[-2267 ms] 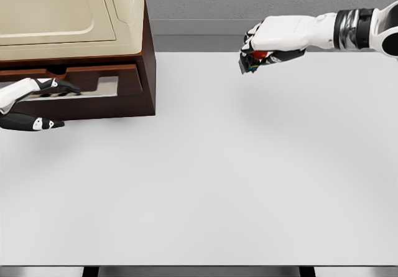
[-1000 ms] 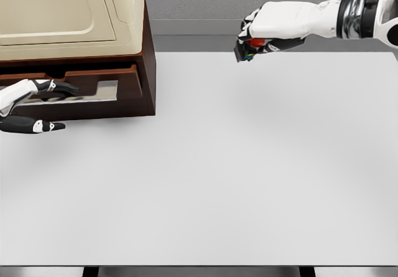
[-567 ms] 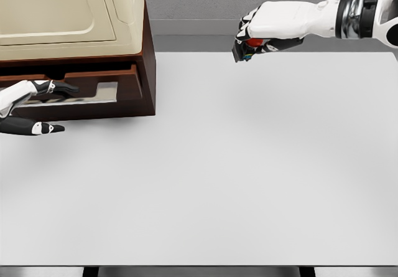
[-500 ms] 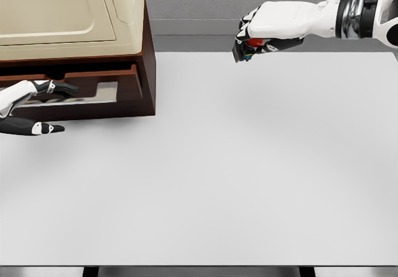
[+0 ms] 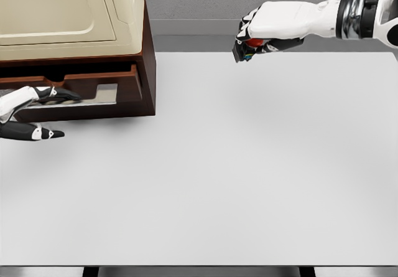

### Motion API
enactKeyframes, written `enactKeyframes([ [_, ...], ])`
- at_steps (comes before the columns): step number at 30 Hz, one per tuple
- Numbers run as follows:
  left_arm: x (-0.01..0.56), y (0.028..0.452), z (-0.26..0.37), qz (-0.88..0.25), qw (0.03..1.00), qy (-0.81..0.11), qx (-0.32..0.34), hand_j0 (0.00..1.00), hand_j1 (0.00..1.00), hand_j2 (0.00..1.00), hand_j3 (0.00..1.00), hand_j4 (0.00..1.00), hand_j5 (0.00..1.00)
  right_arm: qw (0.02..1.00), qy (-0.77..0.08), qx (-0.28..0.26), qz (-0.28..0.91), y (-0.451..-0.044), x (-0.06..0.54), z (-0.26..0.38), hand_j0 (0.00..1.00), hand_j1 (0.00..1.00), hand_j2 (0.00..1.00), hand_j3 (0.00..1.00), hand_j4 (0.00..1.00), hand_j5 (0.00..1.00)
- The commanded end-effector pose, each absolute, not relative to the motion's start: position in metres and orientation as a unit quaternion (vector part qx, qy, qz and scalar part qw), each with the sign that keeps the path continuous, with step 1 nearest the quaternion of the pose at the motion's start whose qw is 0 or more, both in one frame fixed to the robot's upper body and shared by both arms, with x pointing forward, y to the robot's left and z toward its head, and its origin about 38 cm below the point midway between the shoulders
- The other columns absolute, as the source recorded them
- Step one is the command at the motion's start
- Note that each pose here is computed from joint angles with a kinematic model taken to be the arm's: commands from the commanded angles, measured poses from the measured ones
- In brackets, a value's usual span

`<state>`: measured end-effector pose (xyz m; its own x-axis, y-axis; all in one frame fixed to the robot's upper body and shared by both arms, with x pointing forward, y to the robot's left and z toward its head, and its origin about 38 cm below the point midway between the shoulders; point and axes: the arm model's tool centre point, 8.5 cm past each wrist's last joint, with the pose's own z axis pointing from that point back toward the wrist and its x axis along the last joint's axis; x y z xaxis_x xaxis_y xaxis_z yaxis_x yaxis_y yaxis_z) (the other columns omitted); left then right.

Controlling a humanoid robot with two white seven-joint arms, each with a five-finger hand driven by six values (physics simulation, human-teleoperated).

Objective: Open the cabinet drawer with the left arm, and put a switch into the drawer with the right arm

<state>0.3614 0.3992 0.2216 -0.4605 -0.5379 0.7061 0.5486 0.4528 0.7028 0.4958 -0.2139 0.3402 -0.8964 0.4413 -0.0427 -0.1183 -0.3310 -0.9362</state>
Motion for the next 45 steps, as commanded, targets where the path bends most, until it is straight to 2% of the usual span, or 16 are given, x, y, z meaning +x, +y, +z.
enactKeyframes([
  [1,0.355,0.396,0.211,-0.561,0.507,-0.654,-0.003,0.82,0.82,0.82,0.82,0.82,0.82,0.175,-0.554,-0.145,0.801,-0.213,0.495,0.341,0.46,0.46,0.46,0.46,0.46,0.46],
  [33,0.341,0.401,0.219,-0.565,0.514,-0.646,-0.009,0.81,0.81,0.81,0.81,0.81,0.81,0.174,-0.559,-0.143,0.798,-0.212,0.495,0.343,0.46,0.46,0.46,0.46,0.46,0.46],
  [45,0.336,0.401,0.222,-0.566,0.516,-0.643,-0.015,0.79,0.79,0.79,0.79,0.79,0.79,0.139,-0.588,-0.123,0.787,-0.187,0.483,0.367,0.46,0.46,0.46,0.46,0.46,0.46],
])
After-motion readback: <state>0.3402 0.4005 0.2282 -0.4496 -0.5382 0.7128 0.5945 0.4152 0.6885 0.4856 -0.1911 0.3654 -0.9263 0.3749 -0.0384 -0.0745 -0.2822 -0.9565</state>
